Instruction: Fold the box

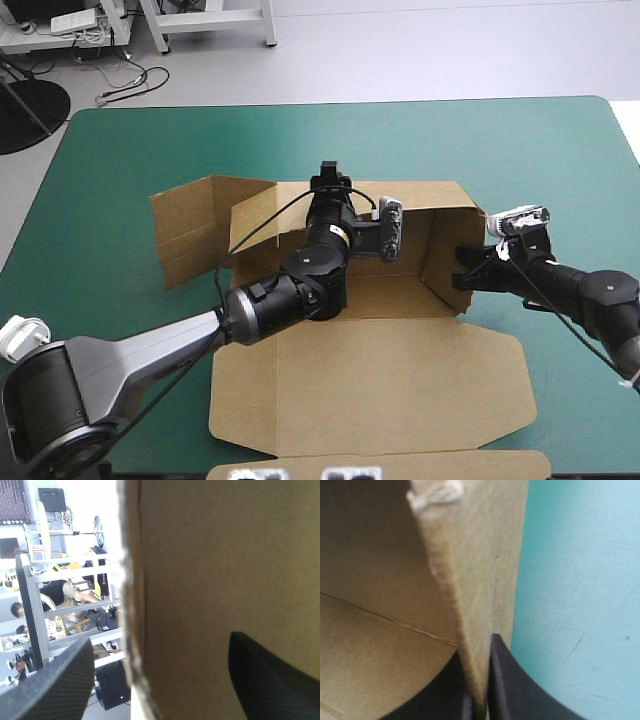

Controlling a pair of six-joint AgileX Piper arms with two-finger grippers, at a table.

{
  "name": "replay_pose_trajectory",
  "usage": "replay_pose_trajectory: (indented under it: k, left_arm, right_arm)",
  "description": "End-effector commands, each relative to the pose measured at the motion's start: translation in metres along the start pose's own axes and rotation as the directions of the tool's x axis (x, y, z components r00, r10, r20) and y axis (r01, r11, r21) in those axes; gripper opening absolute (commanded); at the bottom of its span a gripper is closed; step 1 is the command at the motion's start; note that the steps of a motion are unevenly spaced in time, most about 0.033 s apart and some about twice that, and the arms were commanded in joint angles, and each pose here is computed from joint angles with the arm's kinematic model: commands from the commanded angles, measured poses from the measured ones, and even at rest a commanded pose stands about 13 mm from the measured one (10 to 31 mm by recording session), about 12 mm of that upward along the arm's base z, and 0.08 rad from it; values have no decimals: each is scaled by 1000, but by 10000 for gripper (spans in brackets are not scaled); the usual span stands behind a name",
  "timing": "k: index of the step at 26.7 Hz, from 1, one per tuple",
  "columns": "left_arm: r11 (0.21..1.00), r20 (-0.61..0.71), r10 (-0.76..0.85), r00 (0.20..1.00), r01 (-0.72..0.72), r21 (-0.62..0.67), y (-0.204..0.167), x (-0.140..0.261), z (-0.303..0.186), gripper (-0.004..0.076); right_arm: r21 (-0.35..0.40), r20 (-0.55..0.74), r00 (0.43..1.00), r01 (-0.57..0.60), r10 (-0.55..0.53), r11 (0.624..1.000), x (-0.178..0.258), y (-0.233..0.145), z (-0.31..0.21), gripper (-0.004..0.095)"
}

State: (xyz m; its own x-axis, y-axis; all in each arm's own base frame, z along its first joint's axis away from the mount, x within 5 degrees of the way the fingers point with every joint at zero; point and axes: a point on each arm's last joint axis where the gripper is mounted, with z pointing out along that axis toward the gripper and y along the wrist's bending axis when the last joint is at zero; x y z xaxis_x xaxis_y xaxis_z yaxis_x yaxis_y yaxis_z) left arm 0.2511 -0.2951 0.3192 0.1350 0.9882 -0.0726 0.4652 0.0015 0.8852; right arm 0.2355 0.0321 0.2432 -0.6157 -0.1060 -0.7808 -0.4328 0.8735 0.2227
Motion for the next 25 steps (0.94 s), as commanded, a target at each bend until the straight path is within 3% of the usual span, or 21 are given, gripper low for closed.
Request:
replay_pose_trajectory:
  k: [1,10,15,17,18,19,20,25]
  left_arm:
    - [996,96,10,995,-2,-87,16,-13,-28,529]
    - [939,214,111,970,-32,-342,22,-53,-91,507]
    - [887,305,35,952,112,-448,57,-53,-126,462]
    - [856,329,-21,944,187,-482,80,-44,-136,376]
    - [823,347,-84,934,261,-504,106,-32,-141,229]
    - [805,352,-120,928,299,-513,118,-24,-144,158]
    - [763,342,-198,919,364,-535,143,-5,-144,-10]
    - [653,286,-483,827,558,-511,195,64,-126,-1]
  right_arm:
    - [-4,-15,999,46,-46,999,-1,1,-4,0]
    - [14,-8,999,31,-31,999,-3,0,-4,0]
    - [33,-15,999,38,-38,999,-10,-2,-6,0]
    - [44,-30,998,47,-46,998,-15,-3,-9,0]
    - [58,-45,998,44,-41,997,-22,-4,-12,0]
    - [61,-49,998,35,-32,998,-25,-4,-13,0]
    - [64,-48,999,24,-20,998,-32,-4,-16,0]
    - [81,-43,999,-22,25,997,-50,-3,-24,0]
